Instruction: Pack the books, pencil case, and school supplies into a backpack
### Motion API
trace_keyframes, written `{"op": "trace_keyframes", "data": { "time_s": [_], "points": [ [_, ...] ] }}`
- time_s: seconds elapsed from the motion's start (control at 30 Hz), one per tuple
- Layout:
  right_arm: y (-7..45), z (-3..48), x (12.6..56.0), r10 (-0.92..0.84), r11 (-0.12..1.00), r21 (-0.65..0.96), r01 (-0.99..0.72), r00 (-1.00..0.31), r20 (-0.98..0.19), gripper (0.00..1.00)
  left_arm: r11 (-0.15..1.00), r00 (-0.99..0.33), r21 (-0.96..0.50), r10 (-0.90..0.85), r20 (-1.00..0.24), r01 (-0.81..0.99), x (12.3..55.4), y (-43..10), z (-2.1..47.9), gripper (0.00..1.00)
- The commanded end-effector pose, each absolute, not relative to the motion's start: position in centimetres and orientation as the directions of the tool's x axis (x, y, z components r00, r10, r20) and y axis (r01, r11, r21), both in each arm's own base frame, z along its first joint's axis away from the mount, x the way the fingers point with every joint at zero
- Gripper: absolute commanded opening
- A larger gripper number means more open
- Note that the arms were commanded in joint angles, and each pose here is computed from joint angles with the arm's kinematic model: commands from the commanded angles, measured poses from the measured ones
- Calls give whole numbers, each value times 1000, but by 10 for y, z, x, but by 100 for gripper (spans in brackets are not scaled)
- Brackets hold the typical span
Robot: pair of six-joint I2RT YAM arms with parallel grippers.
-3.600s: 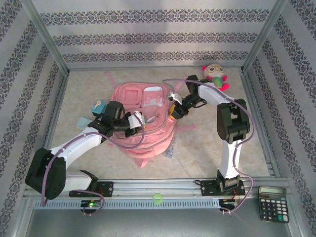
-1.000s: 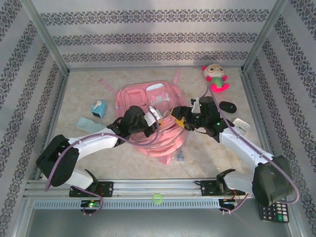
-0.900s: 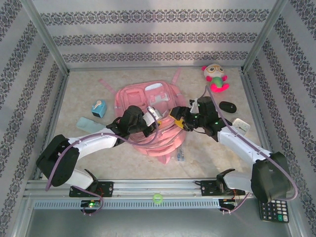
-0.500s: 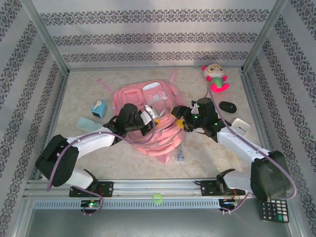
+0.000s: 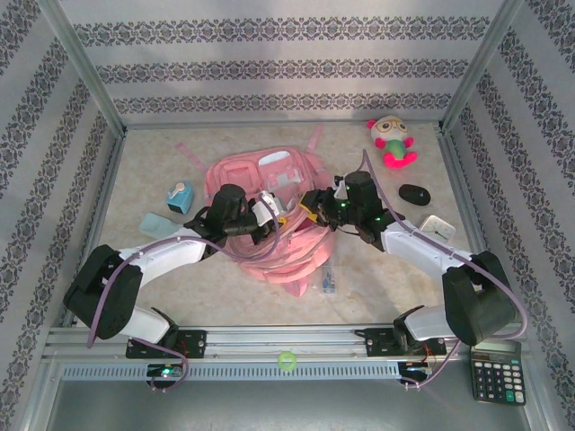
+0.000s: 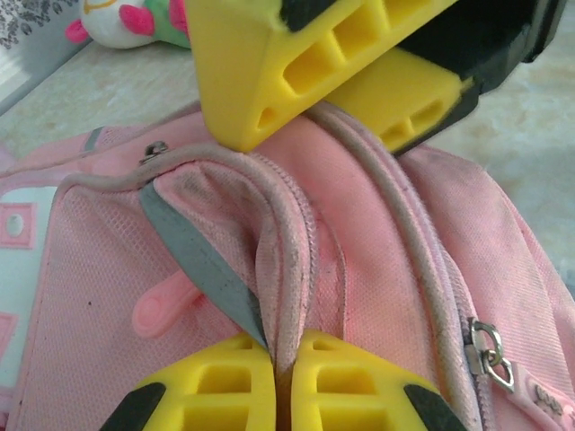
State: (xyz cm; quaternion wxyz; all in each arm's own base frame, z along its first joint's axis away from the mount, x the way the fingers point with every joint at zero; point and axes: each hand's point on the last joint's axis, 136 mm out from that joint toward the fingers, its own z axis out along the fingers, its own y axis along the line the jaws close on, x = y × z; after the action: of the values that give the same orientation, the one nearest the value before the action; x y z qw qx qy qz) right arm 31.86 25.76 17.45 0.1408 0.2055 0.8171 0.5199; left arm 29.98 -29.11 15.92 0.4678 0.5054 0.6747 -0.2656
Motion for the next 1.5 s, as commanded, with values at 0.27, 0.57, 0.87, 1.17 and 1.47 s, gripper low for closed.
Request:
{"op": "trace_keyframes", "data": {
  "time_s": [0.27, 0.57, 0.87, 1.17, 1.47],
  "points": [
    [254, 186, 317, 663, 314, 934, 169, -743, -89, 0, 231, 186, 305, 424, -887, 924, 322, -295, 206, 0],
    [261, 197, 313, 746, 315, 942, 113, -643, -173, 0, 338, 122, 309, 476, -871, 889, 357, -287, 204, 10],
    [267, 204, 324, 761, 324, 941, 93, -616, -202, 0, 613, -301, -38, 332, -894, 789, 325, -245, 234, 52],
    [286, 203, 327, 733, 328, 941, 83, -650, -199, 0, 724, -763, -502, 51, -645, 473, 254, -232, 205, 55],
    [293, 202, 325, 721, 327, 941, 85, -667, -190, 0, 730, -871, -614, -52, -489, 301, 249, -244, 158, 54]
  ]
}}
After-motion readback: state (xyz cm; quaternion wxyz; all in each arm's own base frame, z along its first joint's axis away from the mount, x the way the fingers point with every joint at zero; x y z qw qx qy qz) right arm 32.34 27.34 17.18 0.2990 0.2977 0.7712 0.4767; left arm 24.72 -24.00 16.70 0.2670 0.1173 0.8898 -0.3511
